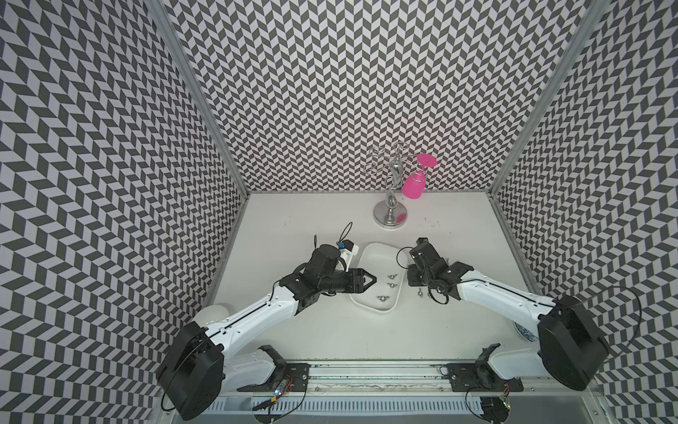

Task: Take out the wing nut from the storage box
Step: Place the wing nut at the center of the board, then pick up the wing nut from the storage box.

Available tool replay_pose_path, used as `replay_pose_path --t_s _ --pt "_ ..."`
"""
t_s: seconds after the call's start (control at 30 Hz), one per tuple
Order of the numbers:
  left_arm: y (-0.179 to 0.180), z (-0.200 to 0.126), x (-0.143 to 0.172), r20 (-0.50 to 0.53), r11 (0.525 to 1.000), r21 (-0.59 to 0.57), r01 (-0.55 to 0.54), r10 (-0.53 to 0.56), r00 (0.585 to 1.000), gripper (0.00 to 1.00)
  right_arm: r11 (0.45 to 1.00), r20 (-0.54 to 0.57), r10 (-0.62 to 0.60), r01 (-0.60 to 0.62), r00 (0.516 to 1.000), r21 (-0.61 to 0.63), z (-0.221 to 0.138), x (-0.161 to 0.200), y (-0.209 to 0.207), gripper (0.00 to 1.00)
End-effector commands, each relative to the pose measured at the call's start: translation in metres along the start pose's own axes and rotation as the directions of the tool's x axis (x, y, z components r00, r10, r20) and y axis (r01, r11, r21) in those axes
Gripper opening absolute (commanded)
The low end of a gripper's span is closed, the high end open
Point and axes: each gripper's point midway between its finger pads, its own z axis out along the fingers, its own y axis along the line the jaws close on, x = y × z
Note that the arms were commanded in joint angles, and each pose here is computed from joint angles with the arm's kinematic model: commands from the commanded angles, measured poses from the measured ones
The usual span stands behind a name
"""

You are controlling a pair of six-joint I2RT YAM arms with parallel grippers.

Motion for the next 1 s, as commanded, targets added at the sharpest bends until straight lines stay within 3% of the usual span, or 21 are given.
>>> replay_pose_path --t_s 0.0,0.23,0.57,0.97 --pt "0.023 -0.014 -0.008 0.043 0.999 -0.046 0.023 -0.021 0.999 0.56 0.986 0.049 -0.123 0.127 0.991 -0.109 -0.008 -0.017 0.041 0.33" --pt "0.057 -0.026 0.003 0.068 0.985 -0.072 0.158 -0.153 0.986 0.55 0.927 -0.104 -0.371 0.36 0.923 -0.106 0.017 0.017 0.089 0.33" --pt "0.07 -0.039 0.034 0.12 0.949 -0.046 0.311 -0.304 0.945 0.47 0.913 -0.153 -0.397 0.406 0.905 0.031 0.039 0.012 0.075 0.34" --pt "0.07 -0.042 0.041 0.11 0.951 -0.041 0.306 -0.3 0.948 0.47 0.892 -0.193 -0.428 0.447 0.883 0.071 0.049 0.006 0.065 0.37"
